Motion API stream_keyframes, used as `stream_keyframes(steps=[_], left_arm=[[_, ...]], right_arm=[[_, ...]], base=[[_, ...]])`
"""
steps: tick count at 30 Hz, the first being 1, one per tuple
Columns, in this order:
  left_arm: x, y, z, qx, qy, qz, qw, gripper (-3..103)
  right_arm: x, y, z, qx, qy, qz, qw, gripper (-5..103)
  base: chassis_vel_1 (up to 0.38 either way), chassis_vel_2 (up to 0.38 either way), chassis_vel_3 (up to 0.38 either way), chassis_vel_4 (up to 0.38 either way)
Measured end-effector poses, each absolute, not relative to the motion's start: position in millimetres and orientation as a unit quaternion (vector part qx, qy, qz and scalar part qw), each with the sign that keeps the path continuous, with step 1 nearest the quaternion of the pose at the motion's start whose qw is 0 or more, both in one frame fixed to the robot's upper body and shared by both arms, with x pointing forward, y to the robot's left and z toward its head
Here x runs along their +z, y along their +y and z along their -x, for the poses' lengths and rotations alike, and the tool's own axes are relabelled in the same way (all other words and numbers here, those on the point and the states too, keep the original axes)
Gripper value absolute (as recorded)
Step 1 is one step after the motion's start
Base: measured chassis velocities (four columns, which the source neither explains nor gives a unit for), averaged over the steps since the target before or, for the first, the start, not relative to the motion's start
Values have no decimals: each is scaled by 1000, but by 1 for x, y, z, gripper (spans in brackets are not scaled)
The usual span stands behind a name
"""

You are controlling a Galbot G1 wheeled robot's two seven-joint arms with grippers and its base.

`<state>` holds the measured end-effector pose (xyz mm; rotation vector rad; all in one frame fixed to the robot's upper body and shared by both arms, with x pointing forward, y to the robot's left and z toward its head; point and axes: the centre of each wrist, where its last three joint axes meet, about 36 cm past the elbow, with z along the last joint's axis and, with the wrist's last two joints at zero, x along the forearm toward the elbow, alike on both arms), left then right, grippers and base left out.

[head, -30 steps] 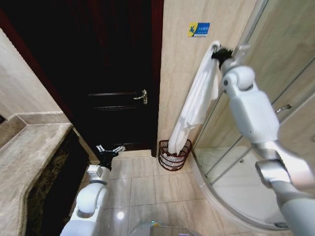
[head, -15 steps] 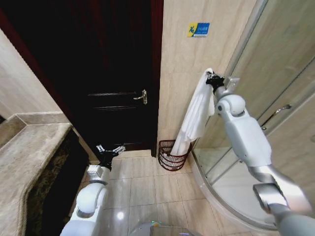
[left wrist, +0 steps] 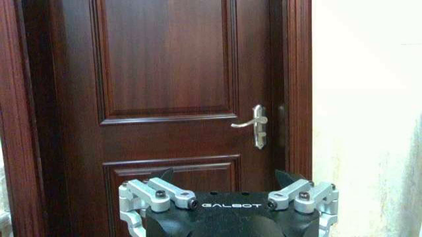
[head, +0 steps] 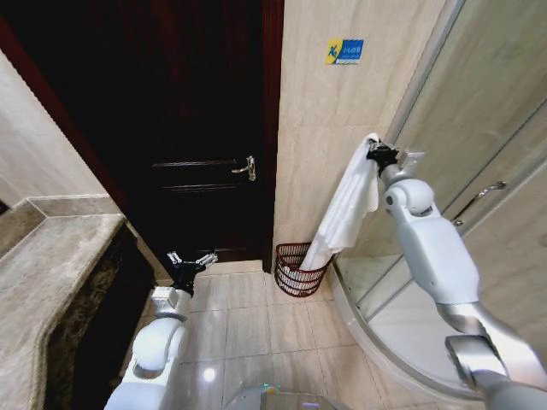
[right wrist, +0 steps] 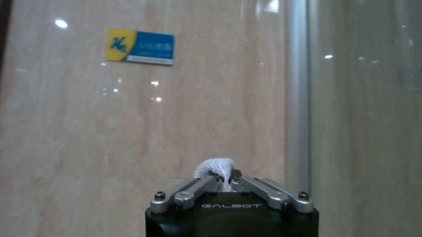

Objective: Discard the used towel into the hamper.

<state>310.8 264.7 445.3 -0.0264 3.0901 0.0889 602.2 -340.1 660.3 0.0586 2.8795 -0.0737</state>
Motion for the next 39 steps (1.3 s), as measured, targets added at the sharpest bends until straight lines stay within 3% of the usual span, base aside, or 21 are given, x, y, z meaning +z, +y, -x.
stream_keyframes(steps=[5,19,39], left_arm=[[445,265,-311,29,999,9,25,100],[445,265,-311,29,999,9,25,100],[445,265,-311,29,999,9,25,100]], right_arm=[[661,-336,-603,-24,991,-14,129,2],[646,-253,-613,23,991,48,127,2],[586,-272,-627,-11,996,26,86,2]], base=[[0,0,0,0],[0,0,0,0],[0,0,0,0]])
